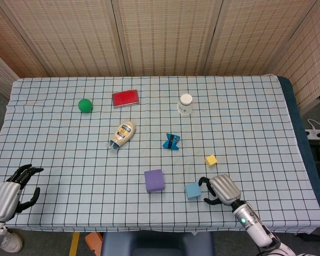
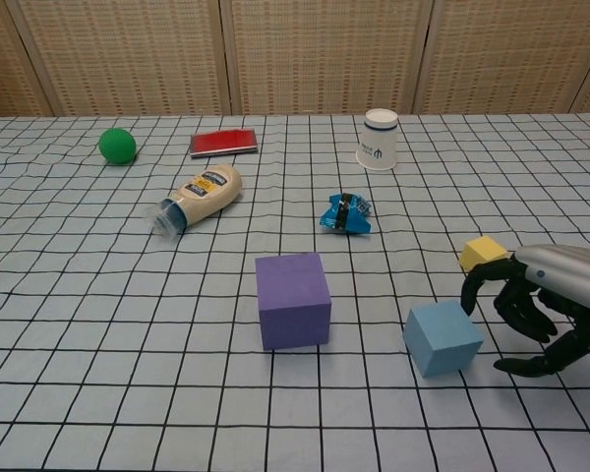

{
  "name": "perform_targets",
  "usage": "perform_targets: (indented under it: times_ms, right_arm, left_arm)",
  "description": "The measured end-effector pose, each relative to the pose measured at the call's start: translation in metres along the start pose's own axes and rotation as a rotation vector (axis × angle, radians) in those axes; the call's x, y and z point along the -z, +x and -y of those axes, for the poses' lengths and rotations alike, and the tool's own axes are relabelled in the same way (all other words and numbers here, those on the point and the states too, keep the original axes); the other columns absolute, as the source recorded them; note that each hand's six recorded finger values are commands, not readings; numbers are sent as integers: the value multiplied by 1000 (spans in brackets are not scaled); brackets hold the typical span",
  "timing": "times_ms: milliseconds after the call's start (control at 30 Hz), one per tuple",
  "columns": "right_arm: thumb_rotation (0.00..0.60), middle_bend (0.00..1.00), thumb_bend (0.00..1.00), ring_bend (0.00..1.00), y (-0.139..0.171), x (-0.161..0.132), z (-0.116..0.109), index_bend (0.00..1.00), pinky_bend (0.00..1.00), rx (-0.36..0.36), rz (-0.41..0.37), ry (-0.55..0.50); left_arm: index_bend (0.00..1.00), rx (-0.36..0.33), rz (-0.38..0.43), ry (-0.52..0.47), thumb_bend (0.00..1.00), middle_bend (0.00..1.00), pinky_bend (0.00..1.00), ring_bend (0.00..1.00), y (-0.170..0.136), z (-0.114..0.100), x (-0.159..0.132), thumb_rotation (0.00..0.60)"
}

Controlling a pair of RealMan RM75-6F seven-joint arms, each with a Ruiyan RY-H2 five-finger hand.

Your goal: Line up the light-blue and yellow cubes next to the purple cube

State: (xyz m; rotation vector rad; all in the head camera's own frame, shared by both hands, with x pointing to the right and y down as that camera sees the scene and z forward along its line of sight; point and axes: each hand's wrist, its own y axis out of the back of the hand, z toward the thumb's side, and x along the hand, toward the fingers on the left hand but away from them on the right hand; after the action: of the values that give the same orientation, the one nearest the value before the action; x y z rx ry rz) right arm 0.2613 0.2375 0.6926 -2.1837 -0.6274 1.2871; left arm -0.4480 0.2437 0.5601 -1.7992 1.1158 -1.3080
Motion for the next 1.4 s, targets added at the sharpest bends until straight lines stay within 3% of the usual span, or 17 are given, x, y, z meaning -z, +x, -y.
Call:
perform_targets:
  times_ms: [800, 1267, 1400]
  right_arm:
    - [600, 839, 97, 770, -8, 7, 6, 602, 1000, 76, 22, -87]
    - [600, 839, 97, 770, -4, 0, 5, 312, 1000, 91, -13, -76]
    - [600, 840, 98, 772, -4, -6, 9, 273, 1000, 79, -25, -111]
  left_arm:
    - [253, 24, 7, -6, 499, 272, 393, 138, -2, 4, -2, 600]
    - [253, 31, 9, -8, 499, 272, 393, 138, -3, 5, -3, 600]
    - [253, 35, 11, -8, 500, 272, 394, 138, -3, 6, -3, 600]
